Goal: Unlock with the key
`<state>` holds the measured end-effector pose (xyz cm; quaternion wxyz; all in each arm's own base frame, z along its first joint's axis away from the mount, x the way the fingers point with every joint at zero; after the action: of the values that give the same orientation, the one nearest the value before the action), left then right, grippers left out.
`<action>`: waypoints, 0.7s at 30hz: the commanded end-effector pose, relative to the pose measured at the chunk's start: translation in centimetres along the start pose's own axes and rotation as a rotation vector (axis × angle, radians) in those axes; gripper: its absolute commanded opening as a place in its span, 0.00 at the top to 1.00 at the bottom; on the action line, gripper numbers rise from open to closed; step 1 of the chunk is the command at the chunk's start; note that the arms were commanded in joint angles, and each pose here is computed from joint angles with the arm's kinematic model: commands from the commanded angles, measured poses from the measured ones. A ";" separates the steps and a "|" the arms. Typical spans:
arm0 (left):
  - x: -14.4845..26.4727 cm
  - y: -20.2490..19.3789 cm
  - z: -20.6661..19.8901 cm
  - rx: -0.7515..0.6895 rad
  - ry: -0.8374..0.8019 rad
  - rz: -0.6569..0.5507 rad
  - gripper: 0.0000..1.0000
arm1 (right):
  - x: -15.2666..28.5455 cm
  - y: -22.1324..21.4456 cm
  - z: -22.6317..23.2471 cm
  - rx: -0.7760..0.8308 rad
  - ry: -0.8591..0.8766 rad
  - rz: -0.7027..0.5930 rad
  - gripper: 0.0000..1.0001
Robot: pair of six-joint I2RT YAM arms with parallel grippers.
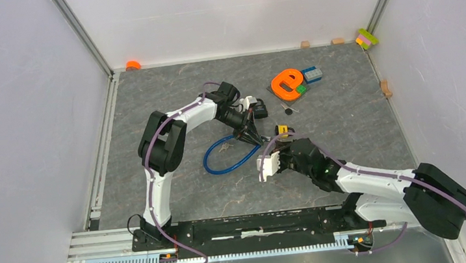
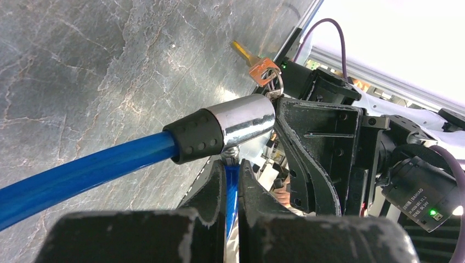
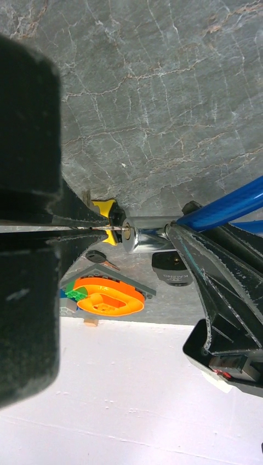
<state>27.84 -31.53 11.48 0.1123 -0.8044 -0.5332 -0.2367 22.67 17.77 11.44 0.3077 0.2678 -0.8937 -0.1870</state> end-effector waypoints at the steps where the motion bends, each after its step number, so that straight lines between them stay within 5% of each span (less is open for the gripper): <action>1: 1.0 -0.1 -3.7 -0.033 -0.097 -0.004 0.98 | -0.6 1.5 -0.8 -0.047 0.007 -0.047 1.00; 13: 0.8 -0.3 -4.0 -0.031 -0.120 -0.009 0.98 | -1.4 2.0 -1.2 -0.136 -0.007 -0.050 1.00; 21: 0.7 -0.4 -3.5 -0.077 -0.098 -0.021 0.98 | -1.4 2.0 -2.0 -0.332 0.013 -0.054 1.00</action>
<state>27.76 -31.59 10.92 0.1150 -0.8011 -0.5403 -0.2303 23.27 18.31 10.89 0.3475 0.2273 -0.8728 -0.2565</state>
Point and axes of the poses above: each gripper's point midway between its finger pads, its own x axis back along the fingers, its own z axis along the line the jaws close on, y = z × x, the point moved 5 cm from there along x, back along the fingers, and after that the axes turned 10 degrees about -x, right-handed, at the moved point
